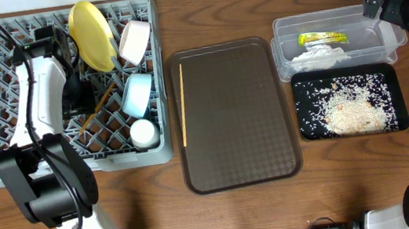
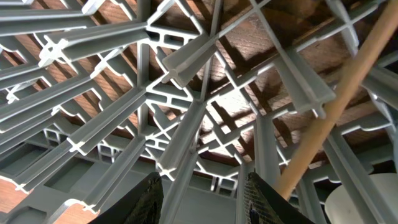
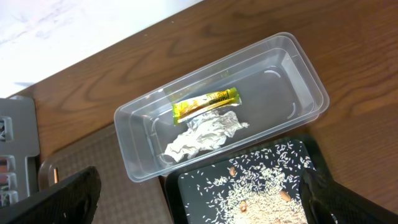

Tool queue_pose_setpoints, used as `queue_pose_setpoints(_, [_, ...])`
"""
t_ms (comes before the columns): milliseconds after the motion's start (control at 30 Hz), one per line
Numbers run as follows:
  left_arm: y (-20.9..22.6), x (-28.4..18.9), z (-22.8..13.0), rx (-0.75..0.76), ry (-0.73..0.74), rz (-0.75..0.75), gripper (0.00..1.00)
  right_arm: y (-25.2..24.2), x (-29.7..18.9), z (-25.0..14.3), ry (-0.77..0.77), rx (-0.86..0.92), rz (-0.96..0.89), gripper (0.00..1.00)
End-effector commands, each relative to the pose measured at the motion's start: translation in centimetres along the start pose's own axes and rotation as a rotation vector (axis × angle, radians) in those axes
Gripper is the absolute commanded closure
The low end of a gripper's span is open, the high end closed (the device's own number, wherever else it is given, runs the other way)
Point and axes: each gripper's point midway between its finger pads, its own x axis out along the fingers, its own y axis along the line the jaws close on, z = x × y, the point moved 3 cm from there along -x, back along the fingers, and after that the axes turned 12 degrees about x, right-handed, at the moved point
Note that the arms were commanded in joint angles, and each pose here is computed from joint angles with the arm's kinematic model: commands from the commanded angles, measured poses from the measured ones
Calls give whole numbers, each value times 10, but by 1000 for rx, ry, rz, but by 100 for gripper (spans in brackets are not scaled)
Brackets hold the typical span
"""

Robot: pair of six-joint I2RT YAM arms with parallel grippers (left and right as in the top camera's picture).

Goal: Sort waste into correct bins and load items into the dishwasher
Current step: 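Move left gripper back to brown tray toward remaining chopstick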

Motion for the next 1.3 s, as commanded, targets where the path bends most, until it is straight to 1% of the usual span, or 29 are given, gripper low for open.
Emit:
queue_pose_setpoints(0, [2, 5, -7, -6, 36, 5, 56, 3, 0, 1, 1, 2, 8, 1])
queue_pose_setpoints(400, [-5, 3, -11, -3, 55, -39, 57, 3, 0, 1, 1, 2, 8, 1])
queue_pose_setpoints(533, [-11, -11, -2, -10, -4, -103, 57, 3, 0, 1, 1, 2, 8, 1])
queue_pose_setpoints(633, [-27, -32, 10, 0, -88, -194, 56, 3, 0, 1, 1, 2, 8, 1])
queue_pose_setpoints(767, [-51, -58, 18, 50, -171, -255, 57, 3, 0, 1, 1, 2, 8, 1])
queue_pose_setpoints(867, [-75, -74, 19, 115, -211, -256, 56, 3, 0, 1, 1, 2, 8, 1])
queue_pose_setpoints(967, [-100, -81, 18, 190, -218, -239, 56, 3, 0, 1, 1, 2, 8, 1])
queue_pose_setpoints(1100, [-108, -78, 13, 246, -183, -126, 56, 3, 0, 1, 1, 2, 8, 1])
queue_pose_setpoints(1200, [-113, -79, 13, 234, -188, -141, 56, 3, 0, 1, 1, 2, 8, 1])
queue_pose_setpoints(1267, [-121, -81, 15, 237, -200, -183, 56, 3, 0, 1, 1, 2, 8, 1])
